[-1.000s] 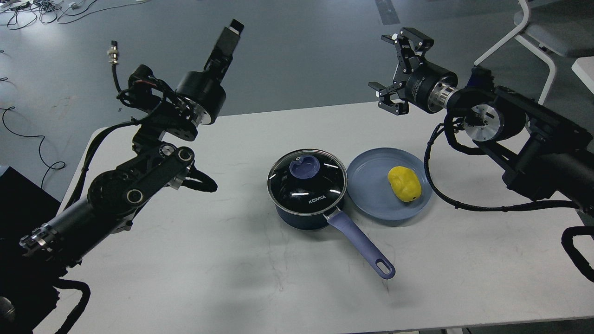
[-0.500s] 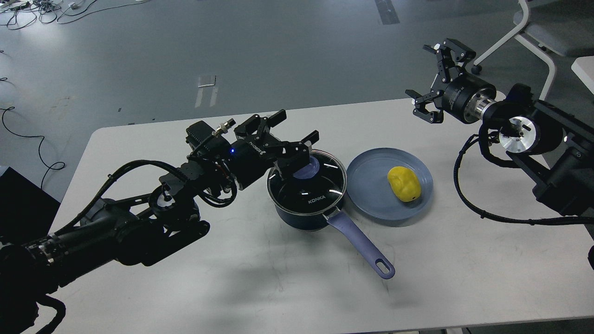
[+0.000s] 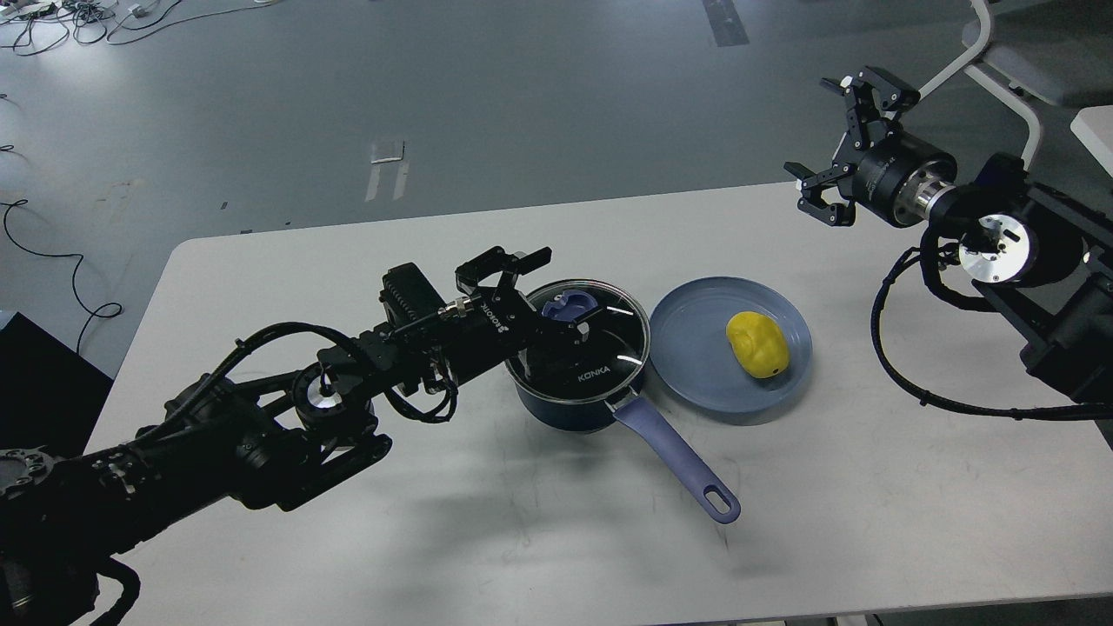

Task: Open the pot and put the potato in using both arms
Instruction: 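Reach the left gripper to the blue knob of the glass pot lid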

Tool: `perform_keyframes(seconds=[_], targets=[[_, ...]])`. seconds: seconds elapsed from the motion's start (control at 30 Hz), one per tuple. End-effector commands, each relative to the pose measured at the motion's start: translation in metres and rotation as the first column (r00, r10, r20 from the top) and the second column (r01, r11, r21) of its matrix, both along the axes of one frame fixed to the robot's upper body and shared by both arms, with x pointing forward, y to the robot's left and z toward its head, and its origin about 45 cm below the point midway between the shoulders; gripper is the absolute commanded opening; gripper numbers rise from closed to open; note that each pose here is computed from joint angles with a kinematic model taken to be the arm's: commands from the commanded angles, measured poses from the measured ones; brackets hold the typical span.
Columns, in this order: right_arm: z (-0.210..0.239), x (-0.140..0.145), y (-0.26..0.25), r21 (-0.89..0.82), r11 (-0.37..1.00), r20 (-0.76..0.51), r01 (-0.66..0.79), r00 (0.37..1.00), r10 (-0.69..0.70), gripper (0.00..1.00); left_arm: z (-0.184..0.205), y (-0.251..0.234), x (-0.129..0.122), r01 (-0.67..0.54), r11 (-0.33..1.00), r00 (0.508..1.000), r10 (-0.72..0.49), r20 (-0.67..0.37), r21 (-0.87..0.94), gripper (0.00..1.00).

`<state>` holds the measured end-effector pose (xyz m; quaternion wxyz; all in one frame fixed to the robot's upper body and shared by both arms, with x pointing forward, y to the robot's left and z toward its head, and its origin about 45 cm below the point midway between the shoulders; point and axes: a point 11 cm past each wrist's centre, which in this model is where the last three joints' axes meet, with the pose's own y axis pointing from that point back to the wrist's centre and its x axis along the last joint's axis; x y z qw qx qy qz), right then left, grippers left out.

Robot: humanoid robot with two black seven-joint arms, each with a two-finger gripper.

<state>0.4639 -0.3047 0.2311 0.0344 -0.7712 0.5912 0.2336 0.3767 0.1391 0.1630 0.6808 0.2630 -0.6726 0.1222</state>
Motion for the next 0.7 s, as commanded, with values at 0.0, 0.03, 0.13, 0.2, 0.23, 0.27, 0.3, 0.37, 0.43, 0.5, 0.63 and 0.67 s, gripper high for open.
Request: perform_keyframes(seconds=[0.0,0.03,0.13,0.2,0.23,0.27,0.3,0.37,0.43,0.5,0.63,0.67], targets=[[0.0,0.0,-0.0005,-0.001,1.0,0.0,0.001,1.0,-0.001,1.0,-0.0088,0.0005,-0.0057,0.012,1.0,1.0,-0.011,-0.018,0.02,0.99],[0.0,0.0,-0.0005,-0.002,1.0,0.0,0.0,1.0,0.0,1.0,-0.0101,-0.0022,-0.0074,0.016,1.0,1.0,-0.015,-0.022,0.016,0.99],[-0.001,-0.0005,-0.0005,-0.002,1.0,-0.002,0.0,1.0,0.0,1.0,-0.0096,-0.0038,-0.0074,0.018,1.0,1.0,-0.018,-0.021,0.014,0.99],[-0.0011,-0.0005,-0.0006,-0.004,1.0,-0.003,0.001,1.0,-0.001,1.0,-0.0096,-0.0046,-0.0076,0.019,1.0,1.0,-0.019,-0.021,0.013,0.99],[-0.001,-0.0005,-0.0005,-0.002,1.0,-0.002,0.0,1.0,0.0,1.0,-0.0096,-0.0046,-0.0076,0.019,1.0,1.0,-0.019,-0.021,0.013,0.99],[-0.0011,-0.0005,-0.0006,-0.002,1.0,-0.003,0.002,1.0,-0.002,1.0,-0.0098,-0.0049,-0.0075,0.019,1.0,1.0,-0.019,-0.021,0.013,0.99],[-0.0015,-0.0006,-0.0004,-0.005,1.0,-0.003,0.0,1.0,0.0,1.0,-0.0103,-0.0047,-0.0079,0.019,1.0,1.0,-0.019,-0.023,0.013,0.99],[-0.0014,-0.0006,-0.0003,-0.004,1.0,-0.003,-0.001,1.0,0.001,1.0,-0.0111,-0.0049,-0.0082,0.019,1.0,1.0,-0.018,-0.024,0.013,0.99],[-0.0015,-0.0008,-0.0008,-0.006,1.0,-0.004,-0.001,1.0,0.001,1.0,-0.0117,-0.0044,-0.0083,0.016,1.0,1.0,-0.016,-0.026,0.013,0.99],[-0.001,-0.001,-0.0036,-0.012,1.0,-0.003,0.003,1.0,-0.003,1.0,-0.0126,-0.0034,-0.0081,0.014,1.0,1.0,-0.013,-0.027,0.015,0.98],[-0.0005,-0.0018,-0.0101,-0.024,1.0,-0.004,0.01,1.0,-0.011,1.0,-0.0142,-0.0067,-0.0086,0.018,1.0,0.999,-0.018,-0.031,0.012,0.97],[-0.0005,-0.0018,-0.0101,-0.024,1.0,-0.004,0.01,1.0,-0.011,1.0,-0.0142,-0.0067,-0.0086,0.018,1.0,0.999,-0.018,-0.031,0.012,0.97]])
